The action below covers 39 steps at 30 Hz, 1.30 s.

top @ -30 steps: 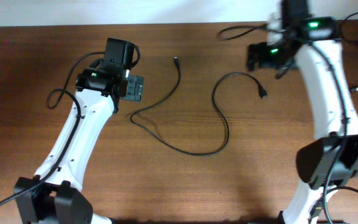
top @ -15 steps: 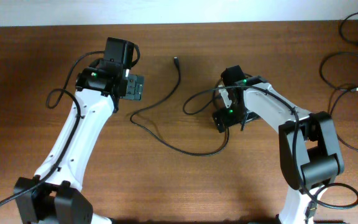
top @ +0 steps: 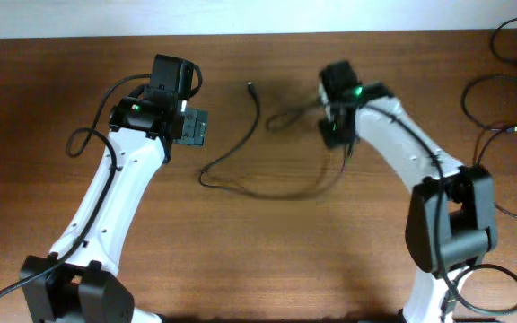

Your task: Untangle cables

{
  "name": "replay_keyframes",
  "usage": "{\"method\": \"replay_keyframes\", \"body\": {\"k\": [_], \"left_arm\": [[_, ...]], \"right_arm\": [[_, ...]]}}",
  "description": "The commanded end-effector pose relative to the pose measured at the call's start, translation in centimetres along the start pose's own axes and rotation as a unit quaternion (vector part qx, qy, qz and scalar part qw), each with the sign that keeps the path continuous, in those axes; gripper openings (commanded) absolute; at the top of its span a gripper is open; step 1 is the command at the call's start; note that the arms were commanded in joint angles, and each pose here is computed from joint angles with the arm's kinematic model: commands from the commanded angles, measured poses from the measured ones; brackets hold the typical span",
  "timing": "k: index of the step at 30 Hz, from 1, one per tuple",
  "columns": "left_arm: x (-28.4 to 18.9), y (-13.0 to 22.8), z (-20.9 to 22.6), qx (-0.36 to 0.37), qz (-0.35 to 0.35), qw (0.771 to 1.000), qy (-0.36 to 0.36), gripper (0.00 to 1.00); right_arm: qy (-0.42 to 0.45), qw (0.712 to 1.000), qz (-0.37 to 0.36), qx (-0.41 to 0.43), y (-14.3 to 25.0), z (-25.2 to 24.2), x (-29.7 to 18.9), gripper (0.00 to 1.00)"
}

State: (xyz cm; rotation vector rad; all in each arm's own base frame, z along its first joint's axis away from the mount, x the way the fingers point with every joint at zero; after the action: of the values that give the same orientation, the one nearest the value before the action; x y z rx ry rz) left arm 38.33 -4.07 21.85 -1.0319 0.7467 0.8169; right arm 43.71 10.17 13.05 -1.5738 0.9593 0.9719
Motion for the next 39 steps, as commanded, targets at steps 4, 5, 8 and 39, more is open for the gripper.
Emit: {"method": "replay_keyframes", "body": {"k": [4,5,8,39], "left_arm": [[-0.3,-0.5,0.4,-0.007,-0.008,1.000,-0.002,0.99],[-0.3,-0.5,0.4,-0.007,-0.008,1.000,-0.002,0.99],[-0.3,-0.5,0.4,-0.006,-0.008,1.000,-0.002,0.99],[-0.3,-0.5,0.4,-0.006,-0.008,1.000,-0.002,0.99]], "right_arm": [[0.163,0.938,-0.227,0.205,-9.9,-19.3,-9.7,0.04],[0.193,0.918,-0.241,0.250,-9.1,-24.8,-10.9,0.04],[0.236,0.884,-0.250,0.316,-6.2,-33.6,-14.5,0.04],[-0.026,0.984,-0.019,0.173,-6.0,-4.7,9.8,0.04]]}}
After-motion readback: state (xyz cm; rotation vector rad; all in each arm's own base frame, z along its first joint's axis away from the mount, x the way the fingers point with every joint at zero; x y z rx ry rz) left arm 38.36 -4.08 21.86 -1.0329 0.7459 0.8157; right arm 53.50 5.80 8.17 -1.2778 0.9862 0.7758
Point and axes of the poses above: each gripper's point midway between its finger pads, its own x axis out along the fingers, its own z axis along the line the jaws close on, y = z × x, the point moved 4 cm from there along -x, back along the fingers, and after that the axes turned 7 degrees about x, right-handed, at the moved point
